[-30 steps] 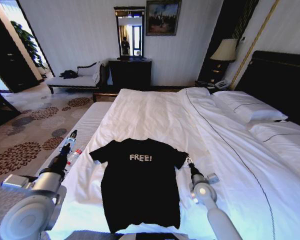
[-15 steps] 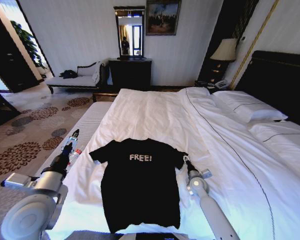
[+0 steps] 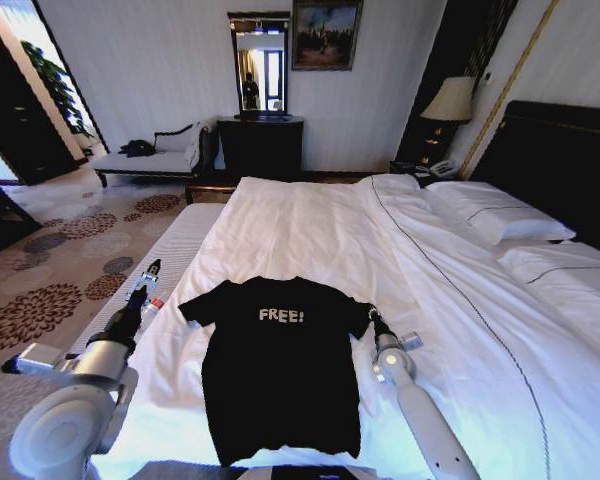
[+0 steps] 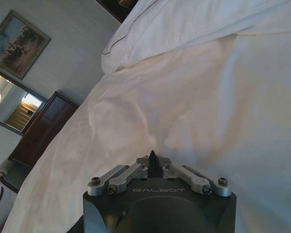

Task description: Fold the clothes on the bed.

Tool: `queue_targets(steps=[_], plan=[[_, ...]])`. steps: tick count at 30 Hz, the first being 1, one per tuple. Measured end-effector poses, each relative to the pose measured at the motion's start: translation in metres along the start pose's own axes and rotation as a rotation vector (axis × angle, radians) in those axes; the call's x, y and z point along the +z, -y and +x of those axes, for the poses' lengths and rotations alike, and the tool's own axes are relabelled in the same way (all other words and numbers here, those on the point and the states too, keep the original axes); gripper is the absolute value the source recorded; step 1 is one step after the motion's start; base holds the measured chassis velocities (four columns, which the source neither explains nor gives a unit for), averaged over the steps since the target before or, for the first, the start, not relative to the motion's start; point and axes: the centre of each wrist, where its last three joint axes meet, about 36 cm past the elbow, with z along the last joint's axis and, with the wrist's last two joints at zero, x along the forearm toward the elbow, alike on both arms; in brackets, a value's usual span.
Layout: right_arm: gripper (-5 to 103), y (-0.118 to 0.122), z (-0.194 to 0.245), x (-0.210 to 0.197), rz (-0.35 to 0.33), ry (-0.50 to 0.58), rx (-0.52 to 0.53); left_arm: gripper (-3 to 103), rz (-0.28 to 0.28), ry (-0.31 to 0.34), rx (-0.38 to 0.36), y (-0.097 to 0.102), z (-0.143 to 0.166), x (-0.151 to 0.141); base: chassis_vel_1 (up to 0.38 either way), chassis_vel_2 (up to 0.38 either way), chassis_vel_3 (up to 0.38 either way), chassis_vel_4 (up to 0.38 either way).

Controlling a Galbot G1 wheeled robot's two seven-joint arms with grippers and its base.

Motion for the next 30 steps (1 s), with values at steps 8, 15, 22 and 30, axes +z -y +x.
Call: queue_targets(steps=[8, 15, 22, 30], plan=[[0, -0.007, 0.006, -0.004, -0.003, 0.011, -0.029, 100, 0.002, 0.001, -0.005, 0.000, 0.001, 0.001, 0.000, 0.000, 0.000, 0.000], [0, -0.031, 0.015, 0.000, -0.009, -0.013, -0.101, 100, 0.000, 0.003, -0.006, 0.001, 0.003, 0.001, 0.000, 0.000, 0.000, 0.000], [0, -0.069, 0.014, 0.022, -0.008, -0.093, -0.205, 100, -0.002, -0.001, -0.010, 0.001, 0.003, 0.004, 0.000, 0.000, 0.000, 0.000], [0, -0.094, 0.003, 0.063, 0.011, -0.181, -0.240, 100, -0.012, -0.001, -0.023, -0.003, 0.002, 0.002, 0.000, 0.000, 0.000, 0.000]])
